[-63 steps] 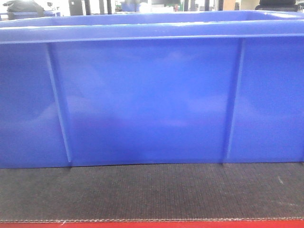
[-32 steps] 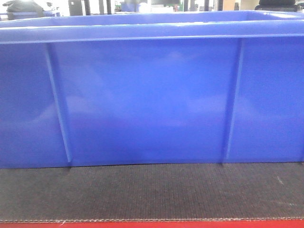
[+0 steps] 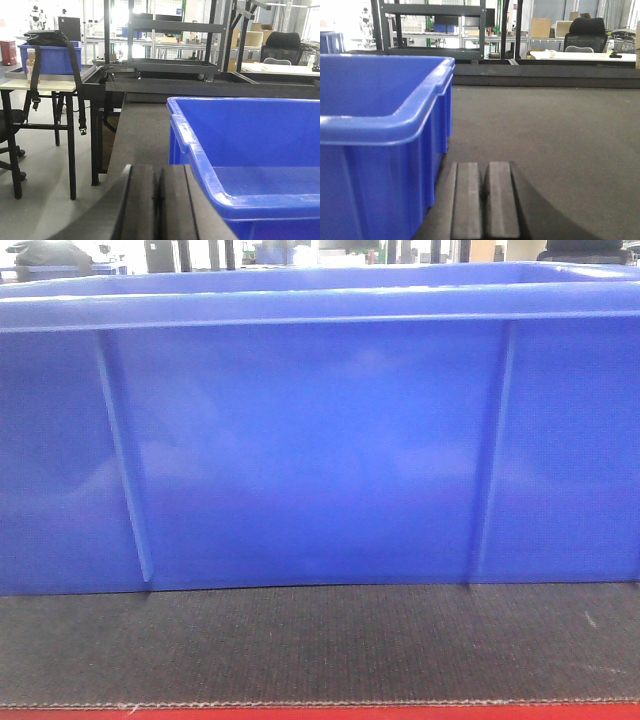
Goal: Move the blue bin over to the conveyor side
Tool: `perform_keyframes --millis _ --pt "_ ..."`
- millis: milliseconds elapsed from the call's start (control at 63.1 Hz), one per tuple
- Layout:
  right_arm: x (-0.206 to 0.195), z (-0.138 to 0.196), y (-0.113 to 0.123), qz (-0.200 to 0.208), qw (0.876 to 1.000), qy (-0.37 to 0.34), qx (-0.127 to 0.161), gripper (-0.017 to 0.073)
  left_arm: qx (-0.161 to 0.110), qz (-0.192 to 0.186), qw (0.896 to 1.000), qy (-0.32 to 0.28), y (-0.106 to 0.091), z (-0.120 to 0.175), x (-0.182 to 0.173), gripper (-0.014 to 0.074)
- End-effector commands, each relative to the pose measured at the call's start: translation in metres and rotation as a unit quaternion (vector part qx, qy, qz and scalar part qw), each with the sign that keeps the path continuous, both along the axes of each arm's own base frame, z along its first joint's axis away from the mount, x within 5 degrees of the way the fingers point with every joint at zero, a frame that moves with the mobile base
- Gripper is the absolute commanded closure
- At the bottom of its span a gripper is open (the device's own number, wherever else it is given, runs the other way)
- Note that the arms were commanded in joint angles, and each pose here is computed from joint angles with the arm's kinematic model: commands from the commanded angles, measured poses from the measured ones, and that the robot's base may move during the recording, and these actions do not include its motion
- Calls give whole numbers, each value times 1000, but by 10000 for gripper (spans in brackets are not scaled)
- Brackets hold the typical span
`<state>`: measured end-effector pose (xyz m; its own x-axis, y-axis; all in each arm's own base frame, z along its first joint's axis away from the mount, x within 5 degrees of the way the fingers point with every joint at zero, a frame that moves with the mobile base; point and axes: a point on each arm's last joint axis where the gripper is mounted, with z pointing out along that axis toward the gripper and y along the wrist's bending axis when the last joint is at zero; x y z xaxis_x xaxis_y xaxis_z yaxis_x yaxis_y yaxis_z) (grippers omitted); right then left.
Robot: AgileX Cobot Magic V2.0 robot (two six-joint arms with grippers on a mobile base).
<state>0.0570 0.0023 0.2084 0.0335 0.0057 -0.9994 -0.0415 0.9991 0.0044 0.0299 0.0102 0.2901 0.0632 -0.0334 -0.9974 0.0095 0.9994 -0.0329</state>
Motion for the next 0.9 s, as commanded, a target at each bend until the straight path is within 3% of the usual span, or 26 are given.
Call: perform_keyframes --millis 0,887 --pt "-1 1 0 -4 1000 -5 -21 648 -3 -1 1000 -7 0 1 -1 582" --pt "-1 6 0 -2 999 -32 -20 648 -3 -1 1000 -7 0 1 -1 582"
